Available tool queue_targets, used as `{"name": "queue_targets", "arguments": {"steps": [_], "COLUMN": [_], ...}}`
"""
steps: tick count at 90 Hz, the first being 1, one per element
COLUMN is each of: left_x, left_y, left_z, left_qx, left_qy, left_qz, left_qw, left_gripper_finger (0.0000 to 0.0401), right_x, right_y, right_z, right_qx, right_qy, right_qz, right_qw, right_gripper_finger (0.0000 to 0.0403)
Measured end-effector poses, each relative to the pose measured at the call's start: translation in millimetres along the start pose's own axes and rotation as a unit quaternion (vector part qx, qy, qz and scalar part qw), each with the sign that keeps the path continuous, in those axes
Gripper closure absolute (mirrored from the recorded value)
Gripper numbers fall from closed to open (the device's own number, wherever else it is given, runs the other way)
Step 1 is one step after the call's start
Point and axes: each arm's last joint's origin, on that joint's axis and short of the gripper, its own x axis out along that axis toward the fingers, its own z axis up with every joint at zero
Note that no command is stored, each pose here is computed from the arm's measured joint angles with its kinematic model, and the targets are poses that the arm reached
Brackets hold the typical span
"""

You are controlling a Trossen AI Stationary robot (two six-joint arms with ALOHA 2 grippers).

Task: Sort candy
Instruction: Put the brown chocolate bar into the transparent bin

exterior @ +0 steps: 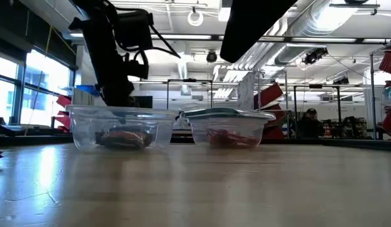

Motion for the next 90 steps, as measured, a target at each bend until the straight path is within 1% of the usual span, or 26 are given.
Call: {"name": "queue_targets", "arguments": {"steps": [8, 17, 27, 35, 43, 54, 60, 66, 76, 90], "left_x": [-16.0, -37.5, -60.8, -77.3, -91.7, -106.8, -111.3, -112.4, -109.9, -101.4], "left_y": [-5.6, -18.8, -33.2, -44.5, -59.6, -86.3, -101.2, -113.0, -128.7, -143.5], "left_z": [-9.9, -23.5, -42.7, -58.4, -73.3, -94.0, -105.4, -116.8, -135.5, -150.3], "left_qx": [0.002, 0.011, 0.027, 0.044, 0.077, 0.101, 0.113, 0.113, 0.1, 0.098], "left_qy": [0.013, 0.014, 0.02, 0.019, 0.003, -0.042, -0.053, -0.049, -0.022, -0.019], "left_qz": [-0.045, -0.098, -0.143, -0.172, -0.202, -0.221, -0.234, -0.236, -0.23, -0.198], "left_qw": [0.999, 0.995, 0.989, 0.984, 0.976, 0.969, 0.964, 0.964, 0.968, 0.975], "left_gripper_finger": [0.0268, 0.0268, 0.0268, 0.0268, 0.0268, 0.0266, 0.0261, 0.0253, 0.0235, 0.0207], "right_x": [0.1, 0.1, 0.1, -0.1, 0.7, 1.6, 2.1, 2.5, 2.6, 3.2], "right_y": [-0.2, -0.3, -0.2, 0.1, -0.8, -1.8, -2.6, -3.1, -3.3, -3.7], "right_z": [0.0, 0.0, 0.0, 0.2, 1.0, 1.9, 2.5, 2.9, 3.1, 3.8], "right_qx": [0.0, 0.0, 0.002, 0.003, 0.006, 0.008, 0.009, 0.009, 0.01, 0.008], "right_qy": [0.0, 0.001, 0.0, -0.003, -0.003, -0.003, -0.004, -0.004, -0.004, -0.005], "right_qz": [0.0, -0.001, -0.001, -0.002, -0.003, -0.003, -0.005, -0.005, -0.005, -0.005], "right_qw": [1.0, 1.0, 1.0, 1.0, 1.0, 1.0, 1.0, 1.0, 1.0, 1.0], "right_gripper_finger": [0.0318, 0.0318, 0.0318, 0.0318, 0.0318, 0.0318, 0.0318, 0.0318, 0.0318, 0.0318]}}
